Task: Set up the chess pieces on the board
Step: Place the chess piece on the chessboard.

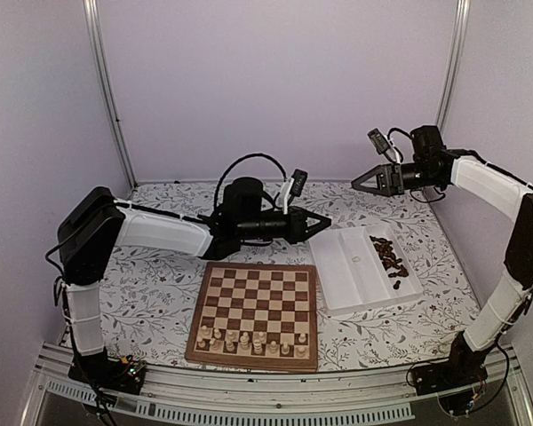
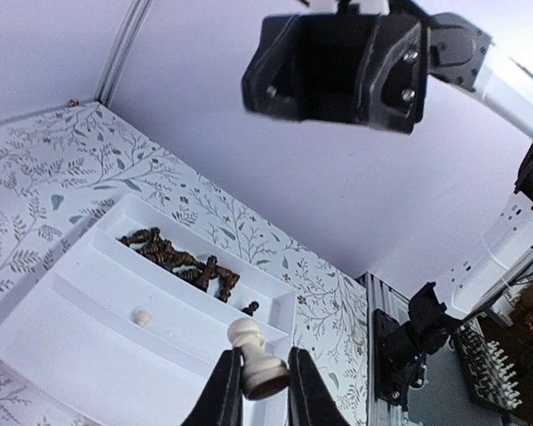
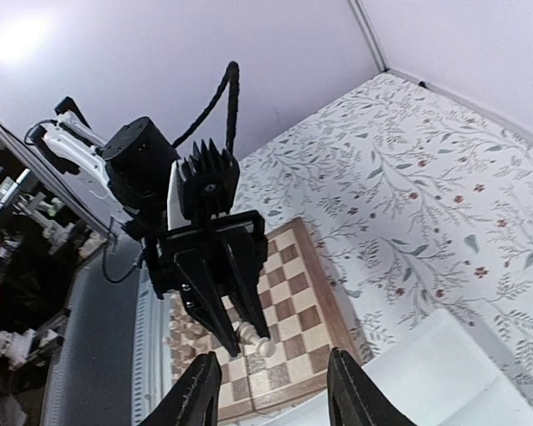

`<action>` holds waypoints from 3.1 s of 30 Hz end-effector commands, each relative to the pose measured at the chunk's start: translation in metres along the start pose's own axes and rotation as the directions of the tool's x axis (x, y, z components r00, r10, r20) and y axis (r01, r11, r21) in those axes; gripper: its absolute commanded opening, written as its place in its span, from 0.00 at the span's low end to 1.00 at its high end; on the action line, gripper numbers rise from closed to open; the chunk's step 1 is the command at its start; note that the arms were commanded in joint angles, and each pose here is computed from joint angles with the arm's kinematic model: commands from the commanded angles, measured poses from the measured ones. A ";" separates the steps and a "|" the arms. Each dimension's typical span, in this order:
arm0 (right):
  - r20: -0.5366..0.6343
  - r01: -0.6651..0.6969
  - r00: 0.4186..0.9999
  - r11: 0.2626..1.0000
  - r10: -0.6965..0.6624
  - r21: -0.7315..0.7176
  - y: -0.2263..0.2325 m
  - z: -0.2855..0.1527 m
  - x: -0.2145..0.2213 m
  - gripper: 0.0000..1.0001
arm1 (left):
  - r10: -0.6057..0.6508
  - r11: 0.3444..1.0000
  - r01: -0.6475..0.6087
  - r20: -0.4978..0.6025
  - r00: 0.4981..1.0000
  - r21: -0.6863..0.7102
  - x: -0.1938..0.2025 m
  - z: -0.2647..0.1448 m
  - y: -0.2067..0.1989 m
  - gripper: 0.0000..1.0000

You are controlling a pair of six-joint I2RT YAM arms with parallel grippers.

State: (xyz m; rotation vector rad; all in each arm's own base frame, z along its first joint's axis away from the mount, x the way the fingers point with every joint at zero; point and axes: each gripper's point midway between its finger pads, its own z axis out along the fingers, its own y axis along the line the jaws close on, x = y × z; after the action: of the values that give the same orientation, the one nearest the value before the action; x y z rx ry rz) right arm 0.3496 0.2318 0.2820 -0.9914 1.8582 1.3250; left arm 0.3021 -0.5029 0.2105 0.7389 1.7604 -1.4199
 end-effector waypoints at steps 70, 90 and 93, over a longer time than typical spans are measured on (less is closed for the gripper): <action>-0.488 0.511 0.696 0.841 -0.527 -0.179 0.104 0.153 0.174 0.05 | 0.365 0.567 -0.385 -0.196 0.910 -0.728 -0.089 -0.212 0.087 0.64; -0.585 0.487 0.558 0.803 -0.588 -0.343 0.128 0.208 0.236 0.05 | 0.388 0.564 -0.358 -0.143 0.910 -0.744 -0.106 -0.233 0.062 0.65; -0.594 0.490 0.546 0.800 -0.591 -0.346 0.128 0.212 0.240 0.05 | 0.387 0.572 -0.357 -0.140 0.911 -0.739 -0.106 -0.232 0.061 0.65</action>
State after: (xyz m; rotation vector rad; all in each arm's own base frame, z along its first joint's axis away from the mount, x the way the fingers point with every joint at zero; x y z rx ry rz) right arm 0.1365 0.4029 0.0853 -2.1346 1.6851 0.7594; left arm 0.3679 -0.2693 0.2854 0.5708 1.8071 -0.3128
